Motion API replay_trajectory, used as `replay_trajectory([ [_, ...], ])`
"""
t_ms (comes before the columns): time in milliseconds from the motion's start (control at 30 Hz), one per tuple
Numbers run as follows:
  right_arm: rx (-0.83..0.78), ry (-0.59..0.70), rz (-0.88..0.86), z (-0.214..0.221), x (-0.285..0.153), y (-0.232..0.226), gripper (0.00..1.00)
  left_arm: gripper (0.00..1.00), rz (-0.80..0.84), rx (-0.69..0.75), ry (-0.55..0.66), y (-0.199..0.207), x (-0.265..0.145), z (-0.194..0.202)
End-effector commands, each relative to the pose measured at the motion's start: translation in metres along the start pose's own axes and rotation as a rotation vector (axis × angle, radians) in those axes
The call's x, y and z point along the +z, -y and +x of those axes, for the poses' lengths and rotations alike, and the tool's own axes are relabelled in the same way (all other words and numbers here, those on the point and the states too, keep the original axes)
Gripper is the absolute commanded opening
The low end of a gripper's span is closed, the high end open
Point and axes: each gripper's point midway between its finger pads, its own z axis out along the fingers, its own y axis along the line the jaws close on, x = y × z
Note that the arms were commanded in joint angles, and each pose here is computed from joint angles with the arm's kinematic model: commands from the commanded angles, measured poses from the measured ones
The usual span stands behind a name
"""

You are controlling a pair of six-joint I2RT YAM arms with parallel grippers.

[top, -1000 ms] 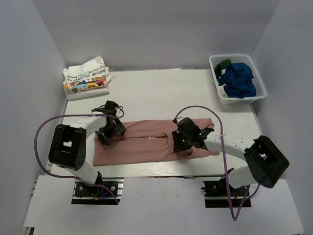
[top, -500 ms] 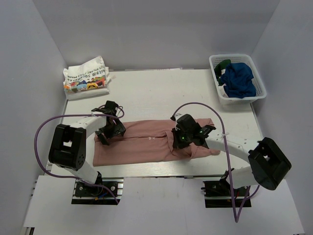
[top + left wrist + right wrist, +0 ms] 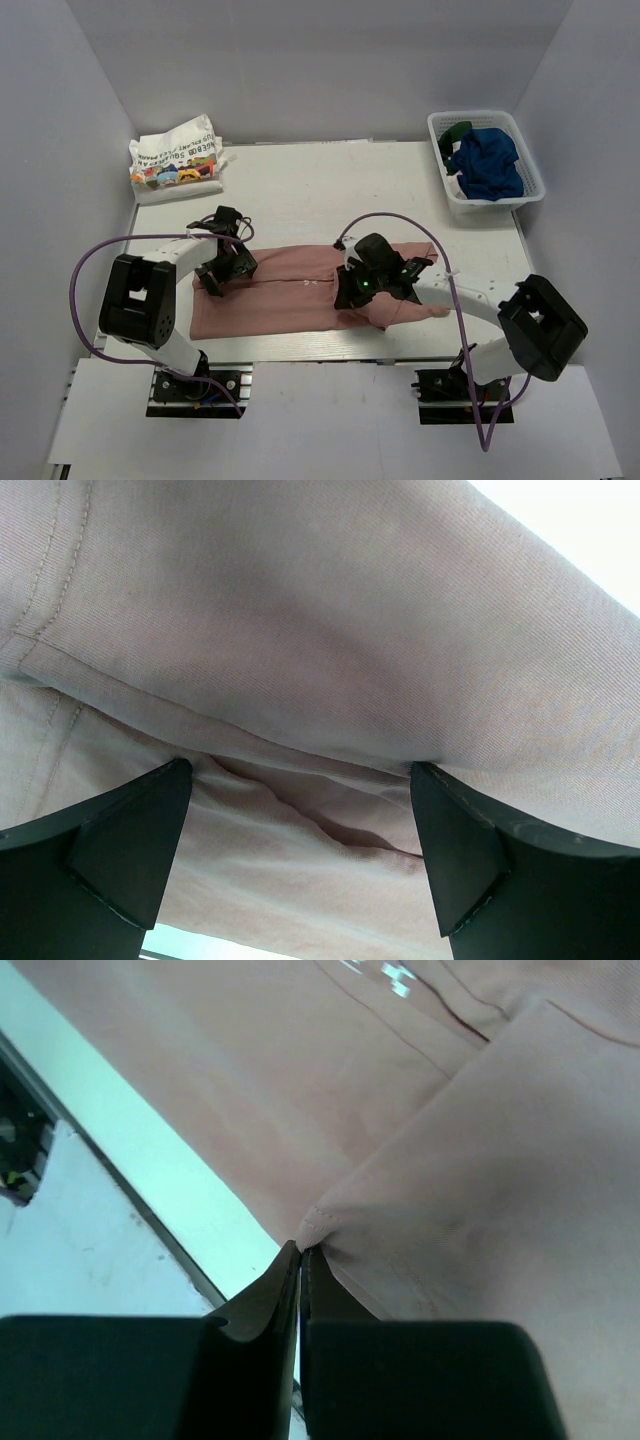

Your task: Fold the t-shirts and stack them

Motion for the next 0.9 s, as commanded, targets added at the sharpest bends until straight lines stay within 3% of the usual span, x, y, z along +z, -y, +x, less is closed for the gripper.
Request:
replay_trajectory([
  [0,-0.032,0.058,-0.124,-0.023,0.005,-0.028,0.05,1.00,-0.074,0.021,-0.044,-0.018,0.028,0.020],
  [67,-0.037,0.054,-0.139,-0.025,0.007,-0.033,0.40,1.00,-0.074,0.021,-0.044,-0.018,0.028,0.020],
  [100,-0.041,0.028,-0.153,-0.022,0.010,-0.035,0.62,1.00,-0.074,0.021,-0.044,-0.018,0.028,0.020],
  [133,-0.047,0.025,-0.157,-0.024,0.010,-0.036,0.90,1.00,-0.074,0.021,-0.044,-0.018,0.028,0.020],
  [300,-0.048,0.019,-0.089,-0.019,0.004,-0.026,0.91,1.00,-0.074,0.021,-0.044,-0.018,0.028,0.020],
  [567,-0.032,0.148,0.109,-0.038,-0.035,-0.001,0.91,1.00,-0.081,0.021,-0.037,-0.016,0.022,0.013],
  [667,0.045,0.190,0.208,-0.039,-0.048,0.018,0.91,1.00,-0.086,0.021,-0.027,-0.014,0.018,0.008],
  [867,0.177,0.151,0.416,-0.011,-0.061,0.076,0.91,1.00,-0.068,0.013,0.018,-0.009,0.008,-0.004],
])
